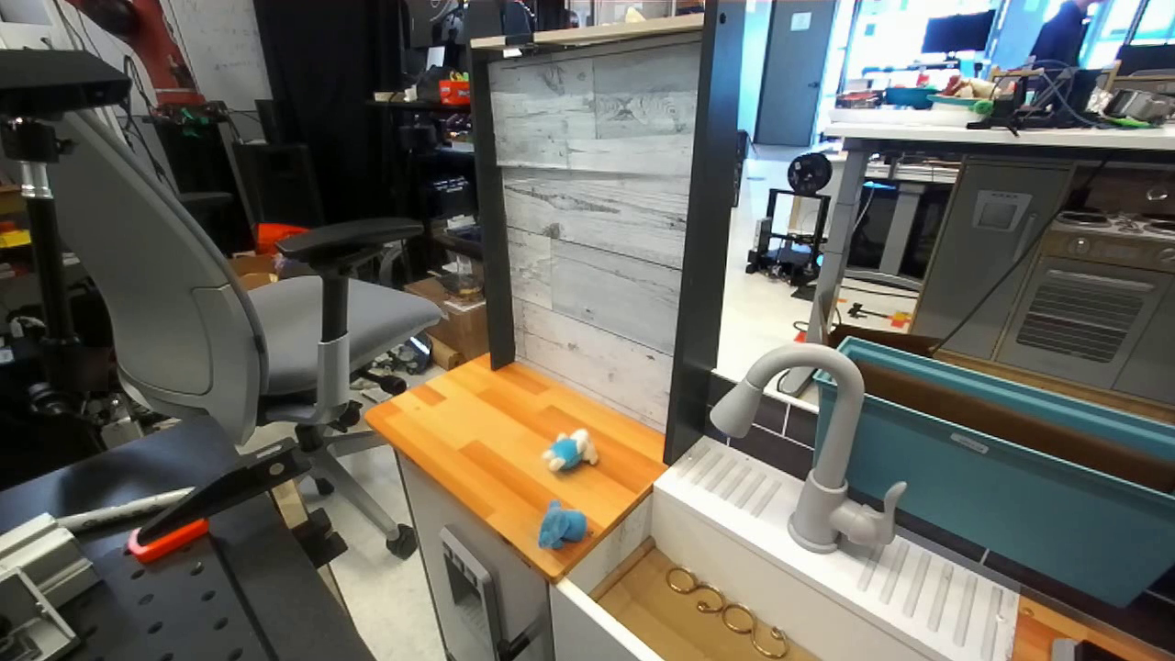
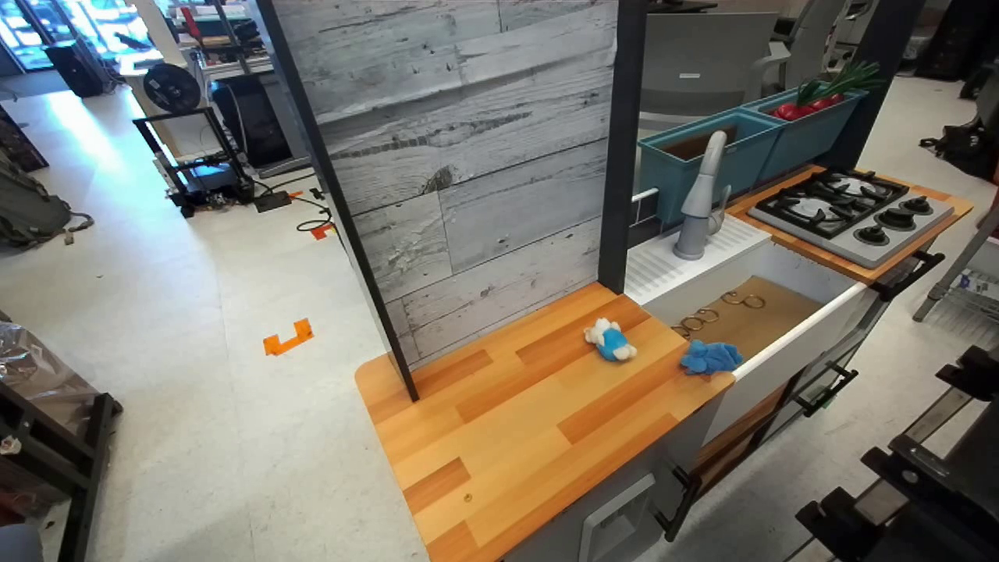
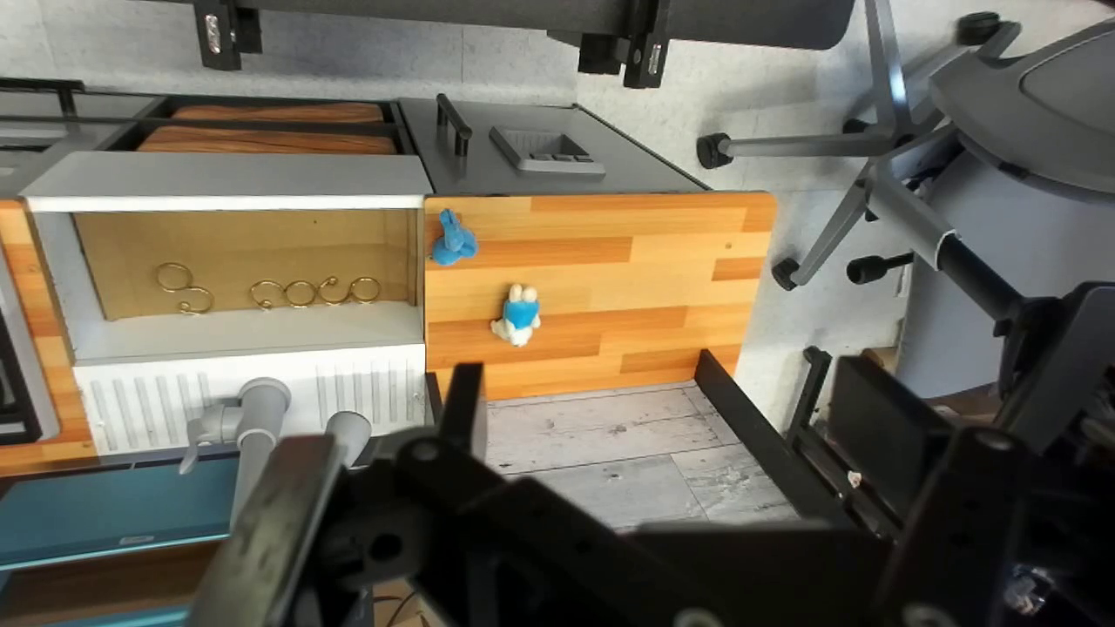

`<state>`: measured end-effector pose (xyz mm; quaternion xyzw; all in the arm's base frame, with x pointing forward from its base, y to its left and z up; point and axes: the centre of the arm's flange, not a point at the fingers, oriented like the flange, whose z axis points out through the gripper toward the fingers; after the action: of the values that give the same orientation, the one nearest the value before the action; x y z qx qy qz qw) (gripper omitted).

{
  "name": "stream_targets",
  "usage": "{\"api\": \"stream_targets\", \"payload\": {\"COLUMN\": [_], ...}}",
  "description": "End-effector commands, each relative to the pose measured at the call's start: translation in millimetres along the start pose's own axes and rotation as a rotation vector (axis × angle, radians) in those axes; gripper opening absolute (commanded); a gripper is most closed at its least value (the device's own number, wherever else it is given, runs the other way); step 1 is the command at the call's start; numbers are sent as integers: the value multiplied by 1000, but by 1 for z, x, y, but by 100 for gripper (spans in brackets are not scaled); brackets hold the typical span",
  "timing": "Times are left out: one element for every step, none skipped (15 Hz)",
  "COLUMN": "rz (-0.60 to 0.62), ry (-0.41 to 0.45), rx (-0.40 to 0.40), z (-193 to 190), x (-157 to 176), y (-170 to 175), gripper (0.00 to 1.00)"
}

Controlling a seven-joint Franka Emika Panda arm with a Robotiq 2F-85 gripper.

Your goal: Move the blue and white doll to the left

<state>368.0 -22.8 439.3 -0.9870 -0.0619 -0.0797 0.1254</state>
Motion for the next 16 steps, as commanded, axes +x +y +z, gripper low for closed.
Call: {"api": "stream_targets", "payload": {"rz": [0, 0, 0, 6, 0, 10, 7, 7, 6, 4, 3, -5, -11, -19, -30, -40], "ry": [0, 0, 0, -15, -27, -28, -44, -62, -80, -102, -123, -144, -160, -177, -192, -202], "rx": [0, 0, 0, -18, -23, -19, -28, -44, -55, -65, -76, -84, -90, -97, -104, -109], "z": [0, 0, 0, 7, 14, 25, 35, 51, 67, 85, 103, 125, 144, 165, 185, 203], "x": [0, 0, 0, 7, 11, 19, 23, 30, 37, 44, 50, 58, 63, 69, 75, 79], "y": [0, 0, 0, -7, -10, -12, -13, -14, -14, -14, -13, -13, -11, -11, -10, -9], "gripper": [100, 100, 100, 100, 100, 100, 100, 100, 100, 100, 100, 100, 100, 100, 100, 100]}}
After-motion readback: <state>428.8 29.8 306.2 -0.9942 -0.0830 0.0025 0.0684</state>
